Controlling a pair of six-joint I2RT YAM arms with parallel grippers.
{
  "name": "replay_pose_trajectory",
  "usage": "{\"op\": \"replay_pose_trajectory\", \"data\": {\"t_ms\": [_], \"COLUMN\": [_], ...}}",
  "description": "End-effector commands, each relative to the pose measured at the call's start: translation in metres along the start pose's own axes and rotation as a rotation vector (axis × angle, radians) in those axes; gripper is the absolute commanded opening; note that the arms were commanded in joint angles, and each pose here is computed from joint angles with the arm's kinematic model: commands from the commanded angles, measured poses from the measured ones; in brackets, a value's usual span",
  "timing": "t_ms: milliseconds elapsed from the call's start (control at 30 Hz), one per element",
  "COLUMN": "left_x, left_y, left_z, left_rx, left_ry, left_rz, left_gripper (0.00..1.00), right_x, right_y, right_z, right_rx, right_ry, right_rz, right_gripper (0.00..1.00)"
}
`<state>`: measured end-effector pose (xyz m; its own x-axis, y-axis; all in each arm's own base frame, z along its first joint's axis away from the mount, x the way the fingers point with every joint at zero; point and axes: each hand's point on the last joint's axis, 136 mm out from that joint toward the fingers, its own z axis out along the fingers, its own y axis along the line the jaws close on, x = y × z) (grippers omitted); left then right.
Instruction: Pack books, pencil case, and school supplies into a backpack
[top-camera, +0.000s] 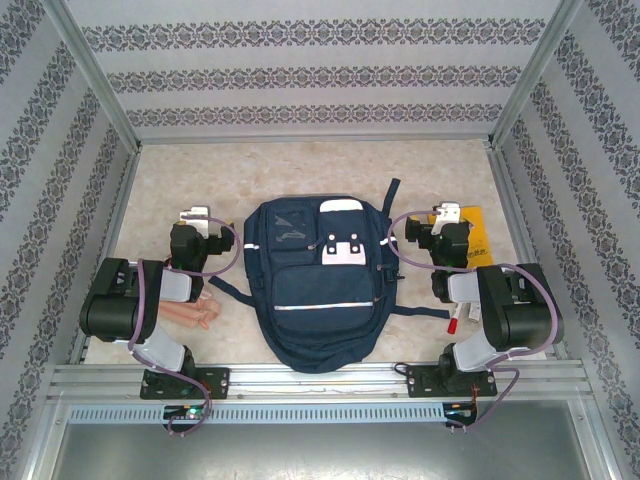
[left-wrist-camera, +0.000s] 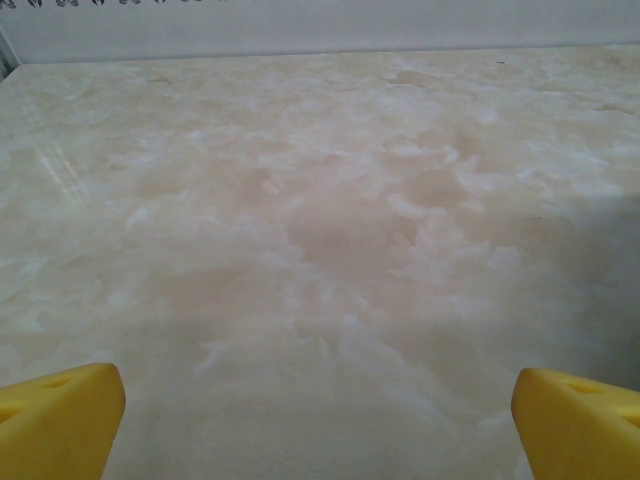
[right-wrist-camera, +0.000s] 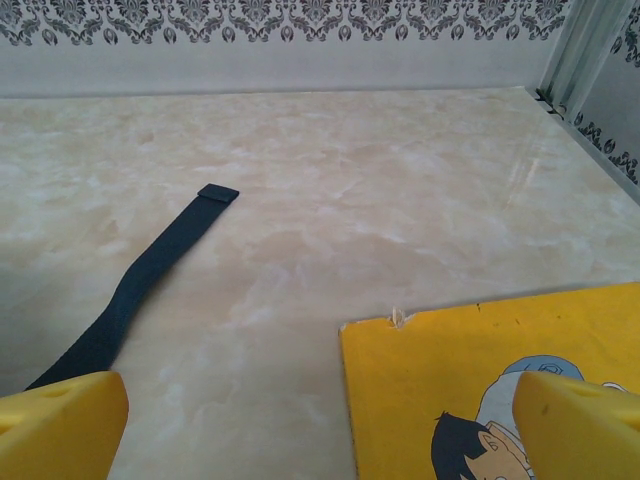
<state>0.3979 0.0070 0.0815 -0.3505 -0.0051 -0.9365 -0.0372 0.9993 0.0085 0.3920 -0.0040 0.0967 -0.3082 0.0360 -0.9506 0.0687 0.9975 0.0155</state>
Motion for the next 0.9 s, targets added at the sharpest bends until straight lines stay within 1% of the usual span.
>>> {"op": "replay_pose_trajectory", "data": {"t_ms": [0,400,533,600,633,667,733,767,800,833,867], "left_x": [-0.007,-0.008,-0.009,-0.022,-0.031,-0.039,-0.057,-0.064,-0.068,-0.075,-0.077], "left_y": [-0.001,0.001,0.014,0.024,0.027,0.029,0.028,0.027,0.028,0.025,0.021], "left_z": [0.002,0.002,-0.002,-0.014,-0.022,-0.026,-0.032,-0.036,-0.04,-0.045,-0.051], "left_rx": [0.007,0.004,-0.072,-0.125,-0.142,-0.154,-0.146,-0.148,-0.153,-0.15,-0.133], "left_ry": [-0.013,-0.013,-0.037,-0.076,-0.081,-0.065,-0.02,0.028,0.074,0.119,0.169], "left_rz": [0.009,0.003,-0.028,-0.051,-0.057,-0.062,-0.072,-0.123,-0.174,-0.23,-0.276], "left_gripper": [0.99,0.99,0.99,0.99,0.99,0.99,0.99,0.99,0.99,0.99,0.99], "right_x": [-0.013,-0.012,-0.014,-0.021,-0.022,-0.034,-0.05,-0.058,-0.064,-0.071,-0.073], "right_y": [0.002,0.002,-0.001,-0.016,-0.016,-0.022,-0.038,-0.047,-0.053,-0.052,-0.044], "right_z": [0.002,0.002,0.003,-0.002,-0.006,-0.012,-0.03,-0.04,-0.049,-0.058,-0.065], "right_rx": [-0.018,-0.021,-0.01,0.078,0.081,0.138,0.269,0.313,0.329,0.305,0.228], "right_ry": [-0.033,-0.03,-0.035,-0.043,-0.035,-0.063,-0.044,-0.038,-0.043,-0.047,-0.017], "right_rz": [-0.004,-0.004,0.004,0.037,0.033,0.034,0.053,0.145,0.249,0.353,0.417], "right_gripper": [0.98,0.98,0.98,0.98,0.98,0.98,0.98,0.98,0.98,0.98,0.98]}}
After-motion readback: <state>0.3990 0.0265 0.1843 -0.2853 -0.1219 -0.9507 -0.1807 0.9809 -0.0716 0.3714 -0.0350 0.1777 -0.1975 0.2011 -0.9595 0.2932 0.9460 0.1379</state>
